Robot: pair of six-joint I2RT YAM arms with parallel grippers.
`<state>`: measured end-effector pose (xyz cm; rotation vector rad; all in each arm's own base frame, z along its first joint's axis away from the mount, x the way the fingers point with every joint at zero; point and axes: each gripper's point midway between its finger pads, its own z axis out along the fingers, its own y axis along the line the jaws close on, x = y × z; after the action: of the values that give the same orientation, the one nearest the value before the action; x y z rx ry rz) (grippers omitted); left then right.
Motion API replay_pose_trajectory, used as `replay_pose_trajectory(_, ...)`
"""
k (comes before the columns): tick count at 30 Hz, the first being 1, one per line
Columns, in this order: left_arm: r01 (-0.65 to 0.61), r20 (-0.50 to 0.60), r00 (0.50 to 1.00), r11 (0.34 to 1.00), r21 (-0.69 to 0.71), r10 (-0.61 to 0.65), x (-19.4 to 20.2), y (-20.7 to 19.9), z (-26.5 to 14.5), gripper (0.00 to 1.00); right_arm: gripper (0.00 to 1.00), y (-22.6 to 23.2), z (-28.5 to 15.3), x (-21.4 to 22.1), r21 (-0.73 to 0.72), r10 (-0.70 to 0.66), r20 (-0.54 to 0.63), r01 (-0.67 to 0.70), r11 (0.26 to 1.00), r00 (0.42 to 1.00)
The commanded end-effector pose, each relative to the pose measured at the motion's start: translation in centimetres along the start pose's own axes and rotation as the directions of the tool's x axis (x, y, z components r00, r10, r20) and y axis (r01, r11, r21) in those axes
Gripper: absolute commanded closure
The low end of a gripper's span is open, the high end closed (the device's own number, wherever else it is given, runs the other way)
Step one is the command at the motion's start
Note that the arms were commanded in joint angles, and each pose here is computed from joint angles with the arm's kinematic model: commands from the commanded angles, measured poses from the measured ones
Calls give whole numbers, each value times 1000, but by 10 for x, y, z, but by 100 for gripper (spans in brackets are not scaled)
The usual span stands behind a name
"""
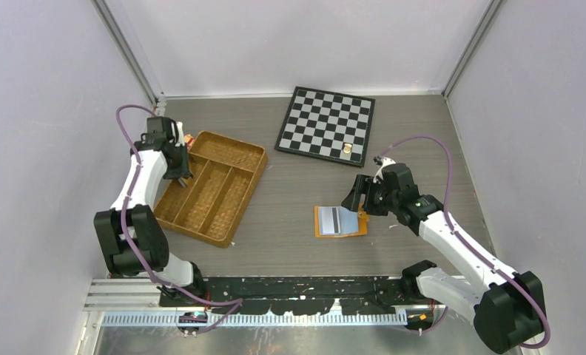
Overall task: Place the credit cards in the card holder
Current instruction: Pick up the credit card from the storage box.
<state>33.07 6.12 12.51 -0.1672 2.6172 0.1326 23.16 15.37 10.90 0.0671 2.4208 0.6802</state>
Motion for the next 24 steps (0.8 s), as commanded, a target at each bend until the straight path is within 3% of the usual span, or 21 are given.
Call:
replay_pose_trajectory(1, 29, 48, 998, 1000, 6, -29, -18, 1, 3, 69, 25, 6, -3, -8, -29, 6, 39, -4, 1000, 999)
replay_pose_trajectory(24, 34, 12, 999, 998, -54, -34, -24, 17, 23, 73, 25, 6, -3, -5, -37, 32, 40, -31, 999, 999)
